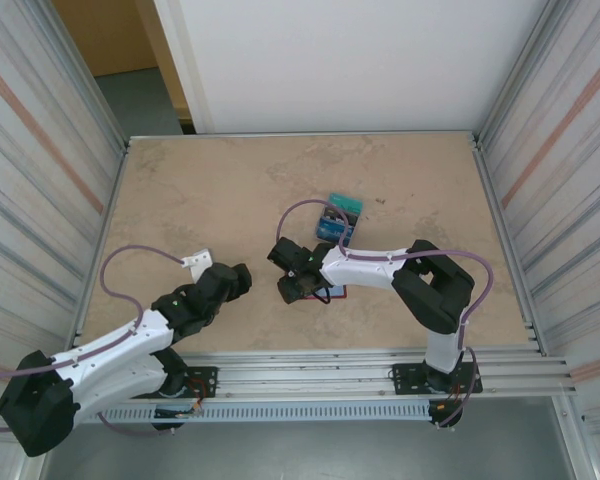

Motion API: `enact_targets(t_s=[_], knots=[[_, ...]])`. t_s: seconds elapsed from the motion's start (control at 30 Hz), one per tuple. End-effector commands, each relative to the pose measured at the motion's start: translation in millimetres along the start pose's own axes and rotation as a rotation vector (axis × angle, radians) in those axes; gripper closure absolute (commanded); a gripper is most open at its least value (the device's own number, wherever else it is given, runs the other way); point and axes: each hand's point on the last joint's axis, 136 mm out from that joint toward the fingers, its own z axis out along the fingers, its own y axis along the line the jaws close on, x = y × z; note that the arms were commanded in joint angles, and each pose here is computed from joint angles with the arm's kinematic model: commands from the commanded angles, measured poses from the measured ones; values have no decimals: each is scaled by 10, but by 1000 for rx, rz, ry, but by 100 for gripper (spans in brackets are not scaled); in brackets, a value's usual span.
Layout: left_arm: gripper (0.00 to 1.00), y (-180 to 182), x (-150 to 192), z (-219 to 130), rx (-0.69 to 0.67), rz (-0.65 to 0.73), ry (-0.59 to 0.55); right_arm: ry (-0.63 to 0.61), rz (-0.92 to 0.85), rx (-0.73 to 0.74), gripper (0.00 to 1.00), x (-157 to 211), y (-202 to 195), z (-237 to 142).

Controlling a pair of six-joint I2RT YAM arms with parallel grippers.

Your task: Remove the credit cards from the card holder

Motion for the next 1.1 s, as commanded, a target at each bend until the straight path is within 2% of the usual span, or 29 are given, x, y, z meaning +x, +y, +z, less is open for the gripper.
enact_targets(t_s=[0.0, 0.63, 0.83, 1.07], knots=[[1, 8, -28, 7, -5, -8, -10, 43, 39, 14, 45, 86, -66, 117], [1, -142, -90, 6, 18, 38, 1, 65, 50, 54, 67, 122, -256, 199], [1, -218, -112, 11, 29, 58, 9, -3, 49, 76, 67, -7, -285, -30], [1, -260, -135, 27, 30, 63, 7, -58, 38, 180, 64, -66, -438, -217]])
